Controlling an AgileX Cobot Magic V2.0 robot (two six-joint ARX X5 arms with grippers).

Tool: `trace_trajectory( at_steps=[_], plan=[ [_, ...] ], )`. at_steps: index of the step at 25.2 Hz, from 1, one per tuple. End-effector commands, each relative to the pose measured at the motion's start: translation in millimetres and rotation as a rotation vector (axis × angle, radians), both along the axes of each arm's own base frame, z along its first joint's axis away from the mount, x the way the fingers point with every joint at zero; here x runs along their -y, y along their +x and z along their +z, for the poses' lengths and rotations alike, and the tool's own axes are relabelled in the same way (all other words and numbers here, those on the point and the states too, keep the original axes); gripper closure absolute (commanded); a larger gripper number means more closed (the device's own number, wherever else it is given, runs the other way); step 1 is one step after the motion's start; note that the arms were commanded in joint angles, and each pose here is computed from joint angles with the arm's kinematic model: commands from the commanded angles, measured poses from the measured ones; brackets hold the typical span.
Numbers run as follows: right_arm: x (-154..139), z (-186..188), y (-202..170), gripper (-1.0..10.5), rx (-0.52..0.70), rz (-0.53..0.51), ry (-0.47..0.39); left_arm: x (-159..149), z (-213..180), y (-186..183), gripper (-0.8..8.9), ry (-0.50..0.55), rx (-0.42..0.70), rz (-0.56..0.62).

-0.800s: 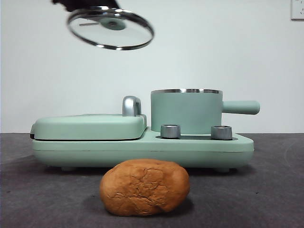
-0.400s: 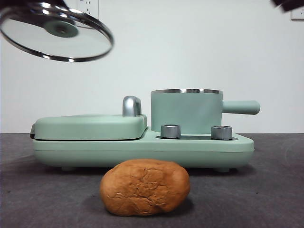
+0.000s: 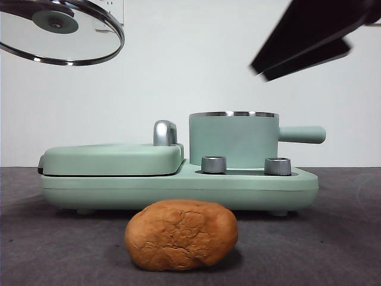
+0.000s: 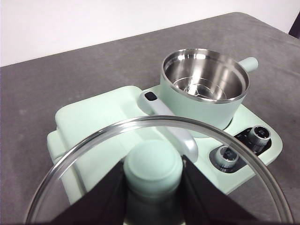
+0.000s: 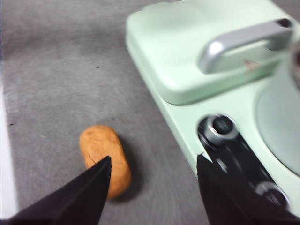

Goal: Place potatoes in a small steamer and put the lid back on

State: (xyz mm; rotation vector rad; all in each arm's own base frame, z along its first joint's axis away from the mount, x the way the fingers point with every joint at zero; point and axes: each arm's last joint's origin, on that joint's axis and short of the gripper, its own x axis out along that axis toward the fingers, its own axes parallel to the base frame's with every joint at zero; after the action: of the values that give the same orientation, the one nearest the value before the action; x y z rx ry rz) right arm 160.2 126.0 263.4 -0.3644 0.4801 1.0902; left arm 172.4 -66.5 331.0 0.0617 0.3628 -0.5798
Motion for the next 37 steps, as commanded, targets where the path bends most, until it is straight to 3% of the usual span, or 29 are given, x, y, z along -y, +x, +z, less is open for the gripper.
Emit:
trace_trajectory(
  at_steps=[1, 13, 19, 31, 35, 37],
  plan=[
    [-17, -3, 7, 6.4, 0.02, 0.053, -0.001, 0, 9, 0, 8.01, -0.026, 0.039, 0.001],
    [-68, -49, 10, 5.9, -0.042, 0.225, -0.116, 0, 9, 0, 8.01, -0.026, 0.038, 0.001],
    [-82, -71, 10, 5.9, -0.055, 0.231, -0.217, 0, 9, 0, 8.01, -0.025, 0.038, 0.001],
    [-91, -98, 16, 5.9, -0.113, 0.23, -0.272, 0, 9, 0, 8.01, -0.025, 0.039, 0.001],
    [-91, -99, 16, 7.8, -0.137, 0.211, -0.269, 0, 9, 0, 8.01, -0.026, 0.039, 0.001],
    [-89, -100, 15, 7.8, -0.176, 0.2, -0.279, 0, 9, 0, 8.01, -0.026, 0.039, 0.001]
  ],
)
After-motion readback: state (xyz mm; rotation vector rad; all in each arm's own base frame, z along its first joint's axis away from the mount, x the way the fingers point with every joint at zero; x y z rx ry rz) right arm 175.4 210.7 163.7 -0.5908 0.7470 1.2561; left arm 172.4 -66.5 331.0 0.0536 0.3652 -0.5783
